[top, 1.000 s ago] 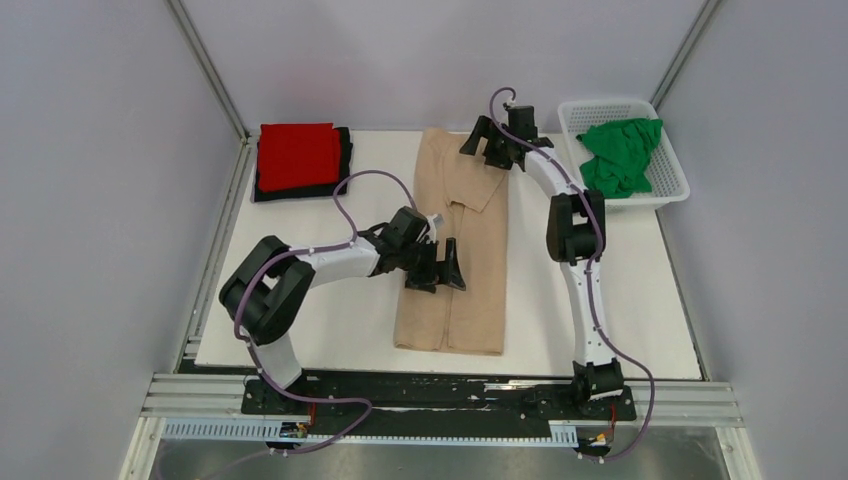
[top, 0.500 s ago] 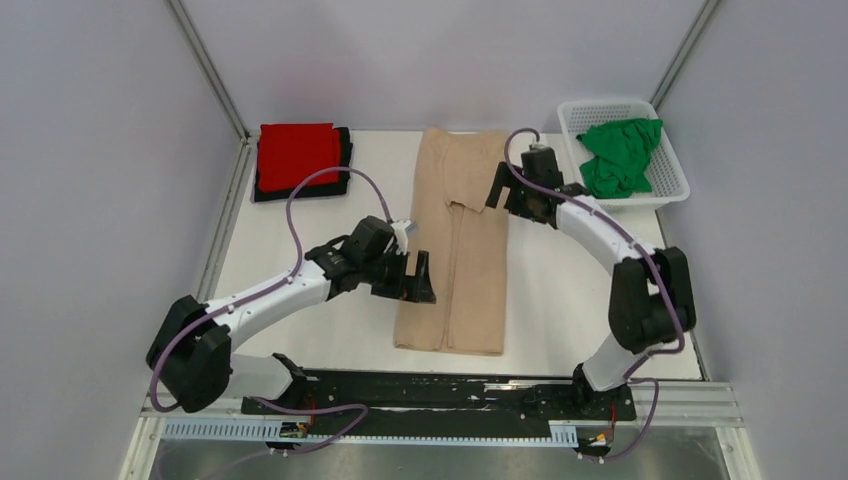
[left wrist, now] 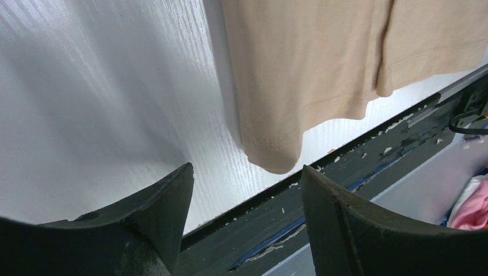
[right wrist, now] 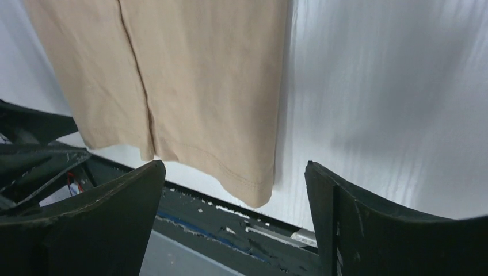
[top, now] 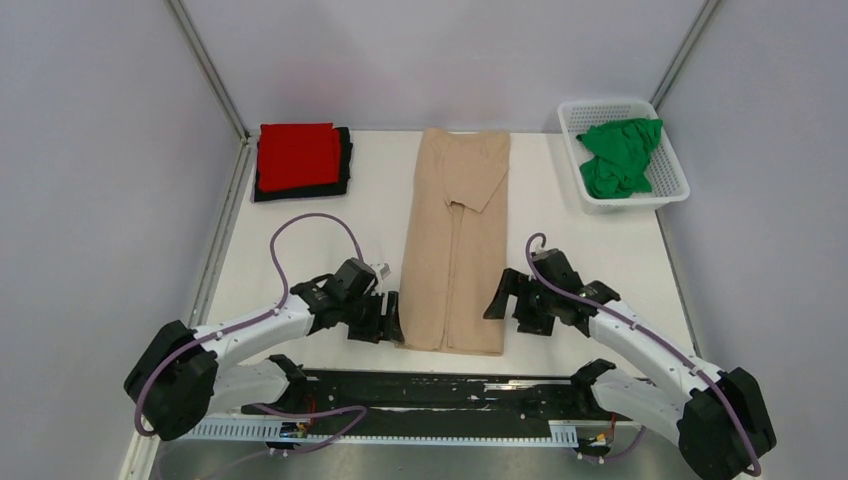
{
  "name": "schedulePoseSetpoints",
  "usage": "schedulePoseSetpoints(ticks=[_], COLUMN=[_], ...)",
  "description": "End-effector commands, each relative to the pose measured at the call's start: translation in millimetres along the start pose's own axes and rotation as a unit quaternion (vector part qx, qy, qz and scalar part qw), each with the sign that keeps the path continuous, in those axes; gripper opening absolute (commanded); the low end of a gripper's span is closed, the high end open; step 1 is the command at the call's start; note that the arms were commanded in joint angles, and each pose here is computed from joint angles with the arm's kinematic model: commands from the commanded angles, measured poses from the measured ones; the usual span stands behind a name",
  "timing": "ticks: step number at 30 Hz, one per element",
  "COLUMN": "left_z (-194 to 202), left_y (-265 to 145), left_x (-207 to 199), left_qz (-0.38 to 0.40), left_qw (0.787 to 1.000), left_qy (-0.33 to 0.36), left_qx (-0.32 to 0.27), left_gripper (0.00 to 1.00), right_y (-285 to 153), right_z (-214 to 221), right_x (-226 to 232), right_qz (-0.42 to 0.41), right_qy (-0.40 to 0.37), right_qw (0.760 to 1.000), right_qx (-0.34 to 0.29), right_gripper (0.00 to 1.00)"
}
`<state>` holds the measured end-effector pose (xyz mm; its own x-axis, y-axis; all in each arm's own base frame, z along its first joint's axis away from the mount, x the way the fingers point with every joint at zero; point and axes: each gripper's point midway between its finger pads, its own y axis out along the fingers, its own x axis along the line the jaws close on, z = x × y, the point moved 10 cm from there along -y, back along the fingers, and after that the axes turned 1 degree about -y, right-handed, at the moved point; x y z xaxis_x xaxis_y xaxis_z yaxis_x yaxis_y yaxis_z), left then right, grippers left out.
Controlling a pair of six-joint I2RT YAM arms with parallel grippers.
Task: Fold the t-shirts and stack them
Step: Grab the bottom of the folded rectangular tshirt with both arms
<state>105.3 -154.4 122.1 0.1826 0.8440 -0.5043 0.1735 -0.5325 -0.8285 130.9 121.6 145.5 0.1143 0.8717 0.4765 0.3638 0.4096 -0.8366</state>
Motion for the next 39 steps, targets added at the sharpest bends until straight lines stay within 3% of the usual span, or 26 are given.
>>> schedulePoseSetpoints(ticks=[1, 6, 11, 17, 23, 29, 39], left_z=[-6.3, -8.0, -4.6, -1.3, 0.6, 8.5, 34.0], left_y=[8.4, 16.3, 22.0, 23.2, 23.0, 18.6, -7.2], left_x=[-5.4, -4.2, -1.2, -0.5, 0.5, 2.0, -2.1], left_qz=[0.021, 0.019, 0.023, 0.037, 0.036, 0.049, 0.138], left_qw=[1.000, 1.000, 1.000, 0.999, 0.999, 0.998, 0.989], left_qy=[-0.004, -0.004, 0.006, 0.012, 0.007, -0.008, -0.052], left_qx=[-0.011, -0.003, 0.020, 0.031, 0.032, 0.033, 0.032], left_gripper=[0.75, 0.64, 0.38, 0.17, 0.00, 0.00, 0.00], right_y=[-1.0, 3.5, 5.9, 12.8, 24.9, 25.6, 2.7], right_z=[24.7, 37.1, 39.9, 41.7, 45.8, 53.0, 88.3], right_x=[-2.4, -7.1, -7.2, -7.9, -14.5, -14.3, -5.7], right_qz=[-0.029, -0.035, -0.035, -0.041, -0.035, -0.059, -0.123], right_qy=[0.037, 0.044, 0.049, 0.058, 0.063, 0.053, 0.033], right_qw=[0.996, 0.991, 0.989, 0.988, 0.989, 0.991, 0.982], right_qx=[0.073, 0.121, 0.138, 0.135, 0.125, 0.112, 0.143], right_gripper=[0.90, 0.85, 0.78, 0.53, 0.37, 0.00, 0.00])
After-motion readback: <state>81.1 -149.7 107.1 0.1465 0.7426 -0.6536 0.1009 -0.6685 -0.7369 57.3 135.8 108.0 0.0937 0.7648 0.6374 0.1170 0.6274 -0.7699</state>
